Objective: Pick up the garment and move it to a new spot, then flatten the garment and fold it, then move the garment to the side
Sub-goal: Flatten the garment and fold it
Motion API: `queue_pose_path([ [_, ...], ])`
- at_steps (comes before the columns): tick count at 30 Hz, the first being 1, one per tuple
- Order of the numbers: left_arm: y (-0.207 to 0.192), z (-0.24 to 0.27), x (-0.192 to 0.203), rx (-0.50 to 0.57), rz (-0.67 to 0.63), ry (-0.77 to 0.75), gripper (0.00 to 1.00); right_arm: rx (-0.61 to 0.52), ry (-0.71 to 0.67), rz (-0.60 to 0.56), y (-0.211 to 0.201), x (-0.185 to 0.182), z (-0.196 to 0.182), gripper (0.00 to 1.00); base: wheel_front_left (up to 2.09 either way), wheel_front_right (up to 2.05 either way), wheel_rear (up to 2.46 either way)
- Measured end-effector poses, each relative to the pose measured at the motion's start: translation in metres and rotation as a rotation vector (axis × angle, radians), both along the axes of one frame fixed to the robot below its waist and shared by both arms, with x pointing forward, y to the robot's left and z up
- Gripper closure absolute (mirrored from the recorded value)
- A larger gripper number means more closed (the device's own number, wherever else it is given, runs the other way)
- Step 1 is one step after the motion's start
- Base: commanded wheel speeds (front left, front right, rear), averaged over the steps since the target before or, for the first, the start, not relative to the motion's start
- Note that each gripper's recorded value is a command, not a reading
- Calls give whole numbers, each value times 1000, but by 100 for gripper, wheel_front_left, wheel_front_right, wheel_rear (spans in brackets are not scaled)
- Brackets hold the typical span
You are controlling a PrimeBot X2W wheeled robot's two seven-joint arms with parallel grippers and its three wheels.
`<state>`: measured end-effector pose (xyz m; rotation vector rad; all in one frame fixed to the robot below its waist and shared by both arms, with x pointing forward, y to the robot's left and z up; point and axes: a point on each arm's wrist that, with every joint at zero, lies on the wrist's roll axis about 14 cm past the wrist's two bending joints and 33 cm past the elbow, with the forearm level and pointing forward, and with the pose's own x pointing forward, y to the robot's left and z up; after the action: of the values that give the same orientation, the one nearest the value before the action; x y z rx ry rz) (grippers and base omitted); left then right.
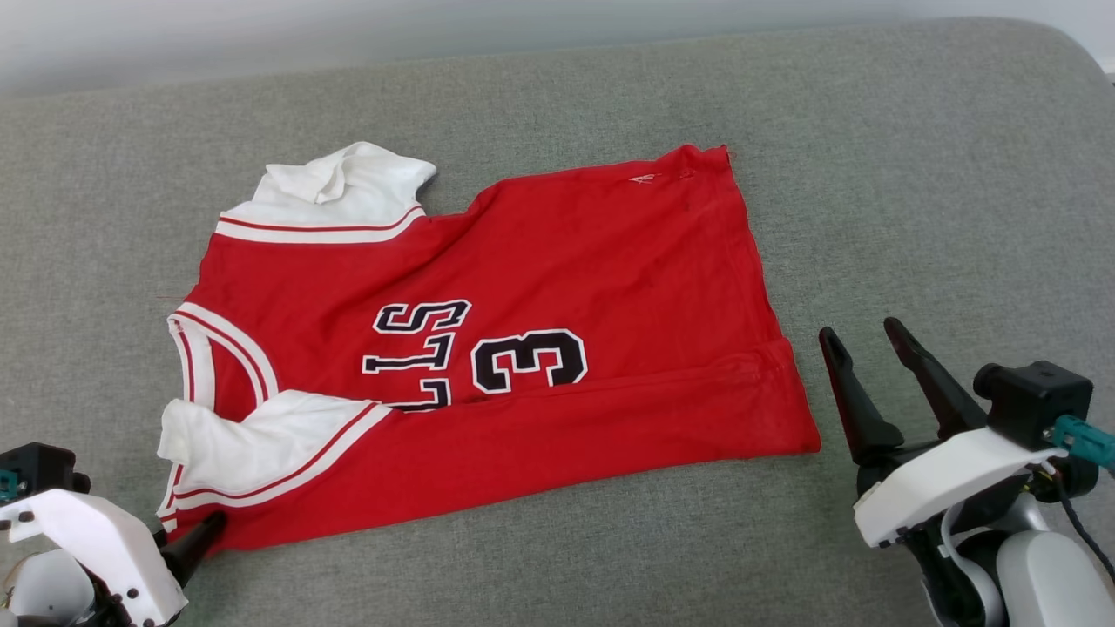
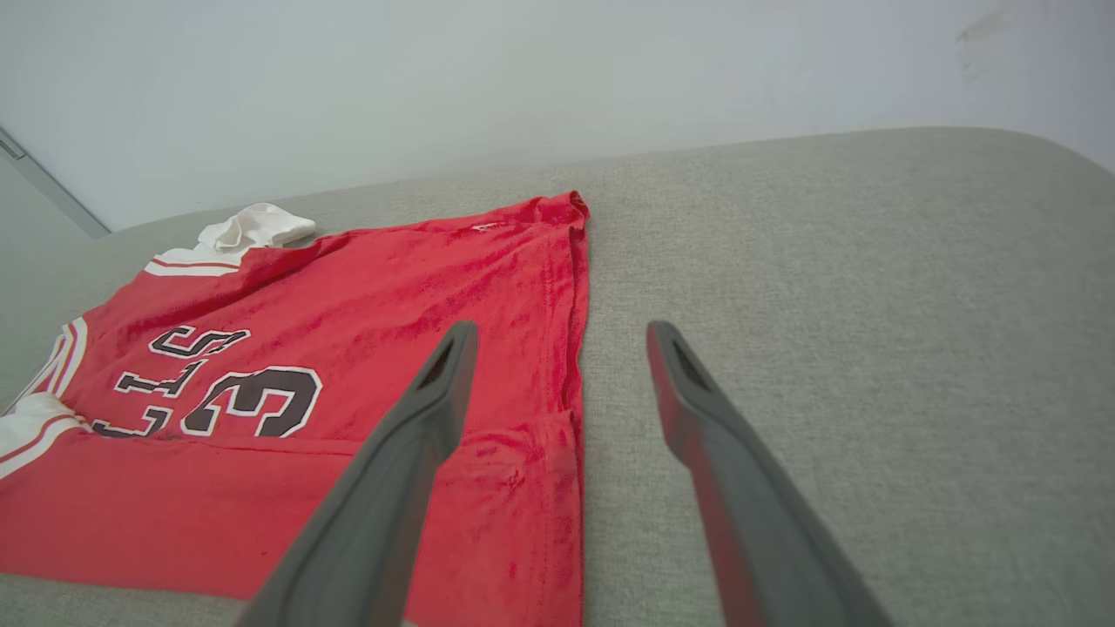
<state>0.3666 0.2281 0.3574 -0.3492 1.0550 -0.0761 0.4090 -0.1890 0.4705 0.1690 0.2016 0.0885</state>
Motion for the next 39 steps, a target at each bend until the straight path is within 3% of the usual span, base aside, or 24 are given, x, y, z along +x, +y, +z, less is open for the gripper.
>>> queue_pose_path([
  [2,-3,0,1,-22,-1,-2,100,8,18,-10,-4,0,-2,0,0,0,0],
  [8,-12,7,5,-30,-18,-74,100,5,137,-16,-18,-8,-17,0,0,0,0],
  [15,-19,29,11,-8,-38,-188,100,13,415,7,-30,-26,-55,0,0,0,0],
  [28,-24,46,20,18,-60,-266,100,57,658,190,25,-16,-99,0,0,0,0],
  [29,-23,45,20,20,-57,-263,100,56,678,199,27,-17,-103,33,0,0,0],
  [30,-23,44,19,21,-54,-260,100,50,697,210,29,-17,-105,59,0,0,0],
  [31,-23,44,18,19,-52,-260,100,53,708,217,30,-16,-107,84,0,0,0],
  [32,-22,44,18,19,-50,-261,100,55,712,221,31,-15,-108,100,0,0,0],
  [39,-25,51,18,1,-43,-290,100,56,698,244,35,-14,-100,100,0,0,0],
])
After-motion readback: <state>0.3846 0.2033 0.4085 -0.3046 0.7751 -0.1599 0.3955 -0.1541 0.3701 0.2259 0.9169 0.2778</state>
